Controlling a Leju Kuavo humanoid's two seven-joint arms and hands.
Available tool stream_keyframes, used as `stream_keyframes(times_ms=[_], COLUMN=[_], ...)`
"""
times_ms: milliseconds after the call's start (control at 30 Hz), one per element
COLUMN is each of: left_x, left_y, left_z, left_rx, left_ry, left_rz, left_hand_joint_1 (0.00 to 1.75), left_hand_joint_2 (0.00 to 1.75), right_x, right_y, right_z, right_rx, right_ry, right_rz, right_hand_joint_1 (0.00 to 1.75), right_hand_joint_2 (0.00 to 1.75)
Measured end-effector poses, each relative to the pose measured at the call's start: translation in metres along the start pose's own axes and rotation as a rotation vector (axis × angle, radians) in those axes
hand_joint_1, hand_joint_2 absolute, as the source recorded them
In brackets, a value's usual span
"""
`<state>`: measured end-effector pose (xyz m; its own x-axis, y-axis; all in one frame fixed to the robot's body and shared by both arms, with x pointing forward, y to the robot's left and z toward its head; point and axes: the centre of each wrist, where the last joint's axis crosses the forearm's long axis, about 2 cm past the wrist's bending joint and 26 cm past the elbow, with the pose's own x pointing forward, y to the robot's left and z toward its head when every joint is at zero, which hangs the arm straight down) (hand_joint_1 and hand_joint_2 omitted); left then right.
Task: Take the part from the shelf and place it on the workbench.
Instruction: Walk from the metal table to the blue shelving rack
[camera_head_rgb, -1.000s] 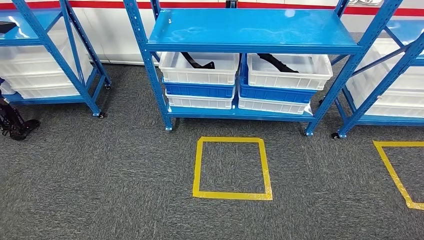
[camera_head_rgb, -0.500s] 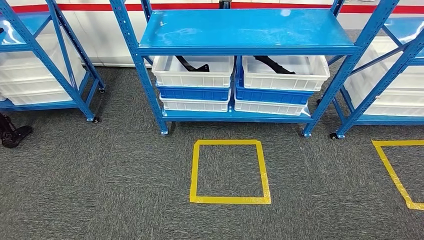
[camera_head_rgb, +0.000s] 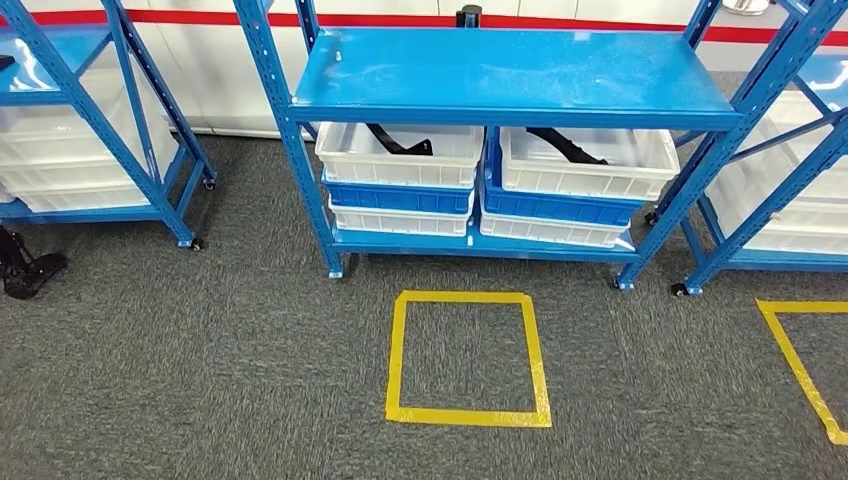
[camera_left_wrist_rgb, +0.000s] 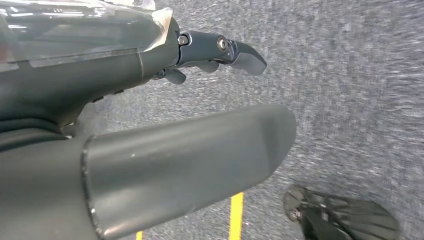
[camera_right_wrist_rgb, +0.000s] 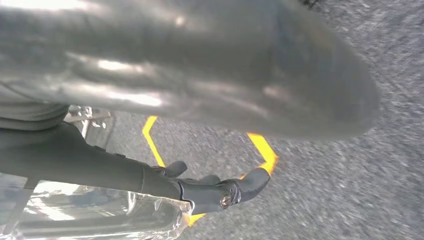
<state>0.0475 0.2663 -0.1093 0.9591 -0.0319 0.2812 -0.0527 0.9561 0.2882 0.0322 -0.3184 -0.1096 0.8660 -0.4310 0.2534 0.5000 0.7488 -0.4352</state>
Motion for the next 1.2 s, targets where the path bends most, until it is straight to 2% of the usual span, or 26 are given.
stream_keyframes(times_ms=[67, 200, 400, 633, 1200], left_x=[0.001, 0.003, 0.002, -0.007, -0.019], left_y=[0.0, 0.0, 0.0, -0.001, 0.0], left_z=[0.0, -0.001, -0.001, 0.001, 0.003], left_rx=[0.003, -0.009, -0.049, -0.091, -0.205], left_ry=[-0.002, 0.02, 0.062, 0.081, 0.066], left_rz=[0.0, -0.007, -0.029, -0.031, -0.018], left_hand_joint_1=[0.0, 0.0, 0.0, 0.0, 0.0], left_hand_joint_2=[0.0, 1.75, 1.75, 1.75, 1.75], right_x=[0.0, 0.0, 0.0, 0.005, -0.002], right_y=[0.001, 0.001, 0.003, -0.001, -0.007], right_z=[0.0, 0.0, 0.0, -0.002, -0.004], right_rx=[0.002, 0.04, 0.116, 0.145, 0.263], right_ry=[0.0, 0.013, 0.038, 0.001, -0.056], right_rz=[0.0, -0.006, 0.004, 0.051, 0.178], right_hand_joint_1=[0.0, 0.0, 0.0, 0.0, 0.0], right_hand_joint_2=[0.0, 1.75, 1.75, 1.75, 1.75])
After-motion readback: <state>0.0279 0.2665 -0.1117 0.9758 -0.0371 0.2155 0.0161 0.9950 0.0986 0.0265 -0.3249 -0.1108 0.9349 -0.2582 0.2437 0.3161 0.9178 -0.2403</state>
